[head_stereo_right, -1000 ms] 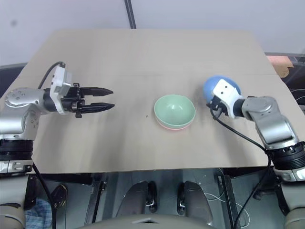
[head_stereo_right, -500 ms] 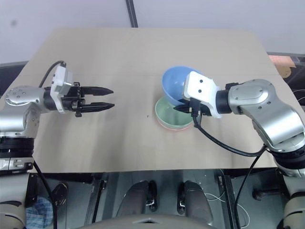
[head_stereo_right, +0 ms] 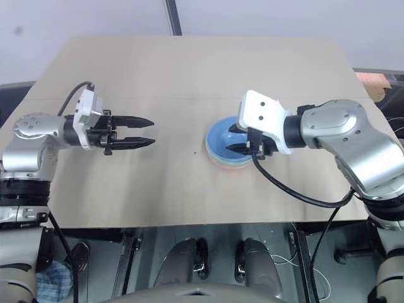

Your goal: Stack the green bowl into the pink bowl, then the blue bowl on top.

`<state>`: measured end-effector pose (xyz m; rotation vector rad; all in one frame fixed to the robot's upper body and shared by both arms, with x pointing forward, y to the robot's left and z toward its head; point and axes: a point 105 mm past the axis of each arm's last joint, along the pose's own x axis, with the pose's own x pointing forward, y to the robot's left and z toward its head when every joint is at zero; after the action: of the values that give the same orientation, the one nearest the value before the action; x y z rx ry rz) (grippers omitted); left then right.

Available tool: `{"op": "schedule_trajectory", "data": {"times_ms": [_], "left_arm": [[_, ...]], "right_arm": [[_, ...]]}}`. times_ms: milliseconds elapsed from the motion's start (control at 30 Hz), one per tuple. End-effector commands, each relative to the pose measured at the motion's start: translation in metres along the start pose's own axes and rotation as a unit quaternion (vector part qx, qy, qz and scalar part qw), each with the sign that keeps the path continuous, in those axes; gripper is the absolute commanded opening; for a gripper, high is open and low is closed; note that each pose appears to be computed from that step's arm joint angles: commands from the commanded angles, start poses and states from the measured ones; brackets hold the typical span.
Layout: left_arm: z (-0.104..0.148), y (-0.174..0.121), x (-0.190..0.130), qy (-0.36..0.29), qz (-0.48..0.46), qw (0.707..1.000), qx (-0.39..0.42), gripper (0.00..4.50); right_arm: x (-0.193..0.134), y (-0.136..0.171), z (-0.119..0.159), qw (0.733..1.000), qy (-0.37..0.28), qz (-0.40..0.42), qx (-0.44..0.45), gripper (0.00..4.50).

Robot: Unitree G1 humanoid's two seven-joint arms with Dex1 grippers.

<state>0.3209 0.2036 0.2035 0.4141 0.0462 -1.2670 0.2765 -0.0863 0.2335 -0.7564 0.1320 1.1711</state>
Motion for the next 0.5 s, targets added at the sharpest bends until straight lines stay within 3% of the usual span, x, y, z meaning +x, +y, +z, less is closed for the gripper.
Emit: {"op": "schedule_trajectory", "data": {"times_ms": [33, 167, 367, 500], "left_arm": [[0.009, 0.002, -0.001, -0.009, 0.0, 1.0, 0.018, 2.6], [0.007, 0.003, -0.001, -0.003, 0.003, 1.0, 0.016, 2.6], [0.0, 0.003, -0.003, 0.01, 0.018, 1.0, 0.019, 2.6], [-0.002, 0.003, -0.004, 0.01, 0.017, 1.0, 0.002, 2.6]], "right_arm": [[-0.017, -0.012, -0.008, 0.999, 0.0, -0.035, -0.003, 2.08], [-0.029, -0.019, -0.027, 0.997, -0.024, -0.067, -0.027, 2.08], [-0.057, -0.018, -0.066, 0.994, -0.031, -0.102, 0.02, 2.08], [-0.083, -0.025, -0.078, 0.985, -0.067, -0.145, 0.058, 2.08]]}}
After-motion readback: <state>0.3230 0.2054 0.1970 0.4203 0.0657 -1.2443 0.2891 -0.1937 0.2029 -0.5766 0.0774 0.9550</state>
